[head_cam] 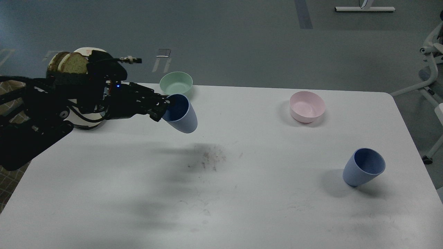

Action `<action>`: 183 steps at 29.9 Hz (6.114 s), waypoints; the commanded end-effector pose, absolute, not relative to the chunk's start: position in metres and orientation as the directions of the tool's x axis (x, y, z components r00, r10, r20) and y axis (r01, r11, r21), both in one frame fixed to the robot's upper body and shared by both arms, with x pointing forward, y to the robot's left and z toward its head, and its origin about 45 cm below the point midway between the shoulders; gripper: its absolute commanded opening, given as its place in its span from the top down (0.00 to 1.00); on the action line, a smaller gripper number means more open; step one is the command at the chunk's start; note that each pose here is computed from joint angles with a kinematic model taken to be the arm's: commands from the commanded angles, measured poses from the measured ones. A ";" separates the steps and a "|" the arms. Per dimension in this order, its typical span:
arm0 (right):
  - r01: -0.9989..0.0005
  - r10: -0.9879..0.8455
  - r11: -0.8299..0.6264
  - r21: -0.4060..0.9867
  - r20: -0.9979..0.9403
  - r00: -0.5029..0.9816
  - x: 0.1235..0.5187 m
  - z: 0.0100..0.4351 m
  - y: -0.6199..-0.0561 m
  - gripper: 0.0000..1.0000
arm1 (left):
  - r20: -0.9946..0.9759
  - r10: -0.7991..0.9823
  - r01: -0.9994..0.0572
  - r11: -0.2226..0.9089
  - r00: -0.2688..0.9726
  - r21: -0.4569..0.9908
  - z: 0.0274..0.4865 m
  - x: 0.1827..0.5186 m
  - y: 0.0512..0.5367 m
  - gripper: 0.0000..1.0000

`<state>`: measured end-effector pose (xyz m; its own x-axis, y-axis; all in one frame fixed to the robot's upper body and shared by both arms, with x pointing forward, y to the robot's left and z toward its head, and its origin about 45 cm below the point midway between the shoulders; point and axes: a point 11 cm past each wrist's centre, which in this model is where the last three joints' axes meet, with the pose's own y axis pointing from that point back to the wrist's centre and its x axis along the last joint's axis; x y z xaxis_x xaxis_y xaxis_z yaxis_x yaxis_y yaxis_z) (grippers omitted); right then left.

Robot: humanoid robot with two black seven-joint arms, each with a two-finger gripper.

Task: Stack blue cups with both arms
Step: 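Grasp the blue cup with the left gripper and carry it toward the table center, then set the blue cup upright at the table center and open the left gripper, then withdraw the left arm back beside the toaster, then reach the right gripper to the tilted blue cup and grasp its rim, then lift the blue cup with the right gripper and swing it over the standing cup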

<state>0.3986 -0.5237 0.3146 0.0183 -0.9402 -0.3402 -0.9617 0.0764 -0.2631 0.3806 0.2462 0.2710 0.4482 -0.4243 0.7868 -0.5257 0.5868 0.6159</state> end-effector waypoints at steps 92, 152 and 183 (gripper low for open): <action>-0.774 -0.213 -0.478 0.415 0.800 0.561 0.362 0.296 -0.396 0.00 | -0.338 0.907 -0.938 0.141 0.250 -0.317 0.323 0.430 0.357 0.02; -0.603 0.029 -0.345 0.719 0.650 0.759 0.295 0.186 -0.411 1.00 | -0.339 0.888 -0.927 0.202 0.310 -0.317 0.318 0.430 0.336 0.02; -0.535 0.053 -0.800 0.270 0.921 0.386 0.388 0.341 -0.163 1.00 | -0.345 0.873 -0.917 0.233 0.344 -0.324 0.316 0.429 0.326 0.02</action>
<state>0.3913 -0.1860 0.3422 0.3923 -0.0324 0.9193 -0.5896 -0.7759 0.2242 0.4290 0.3266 0.3176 0.3432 0.8743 -0.3432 -0.9163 0.2313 -0.3269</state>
